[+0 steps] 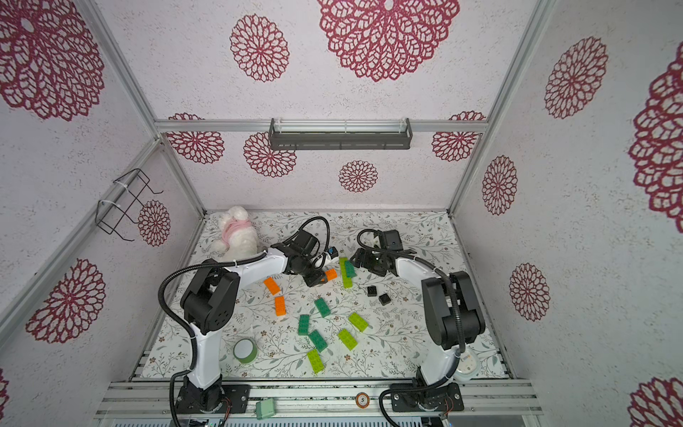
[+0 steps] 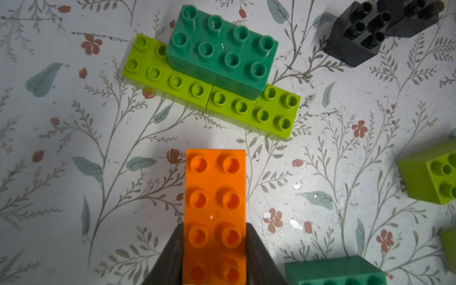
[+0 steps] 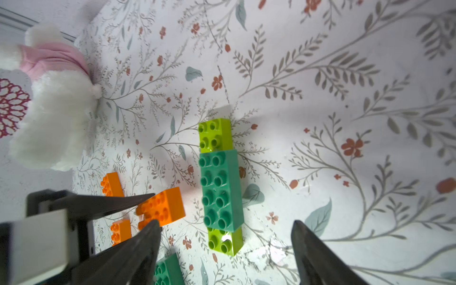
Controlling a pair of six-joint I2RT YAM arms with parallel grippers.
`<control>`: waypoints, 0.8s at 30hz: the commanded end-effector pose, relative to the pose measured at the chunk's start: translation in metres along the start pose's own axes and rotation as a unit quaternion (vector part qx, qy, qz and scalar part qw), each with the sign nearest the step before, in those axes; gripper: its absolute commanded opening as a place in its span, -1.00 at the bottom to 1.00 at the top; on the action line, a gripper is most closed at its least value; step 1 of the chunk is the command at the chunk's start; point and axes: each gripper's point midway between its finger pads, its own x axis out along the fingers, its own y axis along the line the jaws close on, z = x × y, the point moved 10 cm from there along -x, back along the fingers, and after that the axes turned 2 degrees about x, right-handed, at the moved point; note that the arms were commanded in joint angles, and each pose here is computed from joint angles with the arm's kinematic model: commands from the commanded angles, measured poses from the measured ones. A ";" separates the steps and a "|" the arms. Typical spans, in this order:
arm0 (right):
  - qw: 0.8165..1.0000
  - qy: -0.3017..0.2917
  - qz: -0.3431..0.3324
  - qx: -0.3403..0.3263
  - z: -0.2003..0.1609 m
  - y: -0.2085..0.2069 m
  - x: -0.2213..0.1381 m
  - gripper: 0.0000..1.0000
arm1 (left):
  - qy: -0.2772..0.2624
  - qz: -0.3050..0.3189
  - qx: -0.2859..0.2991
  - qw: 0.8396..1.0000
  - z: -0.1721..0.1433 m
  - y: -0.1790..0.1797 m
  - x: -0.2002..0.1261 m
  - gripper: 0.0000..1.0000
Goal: Assemble a small pinwheel with lego
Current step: Assemble the lego brick with the lego brick.
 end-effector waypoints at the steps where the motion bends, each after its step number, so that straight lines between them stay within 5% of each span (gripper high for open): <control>1: 1.000 0.010 0.015 -0.010 -0.010 0.005 -0.010 0.46 | 0.007 -0.008 0.035 0.999 0.007 -0.001 0.002 -0.40; 24: 0.997 0.051 0.052 -0.020 -0.008 0.011 -0.001 -0.51 | 0.005 -0.029 0.093 0.995 0.031 -0.004 0.020 -0.38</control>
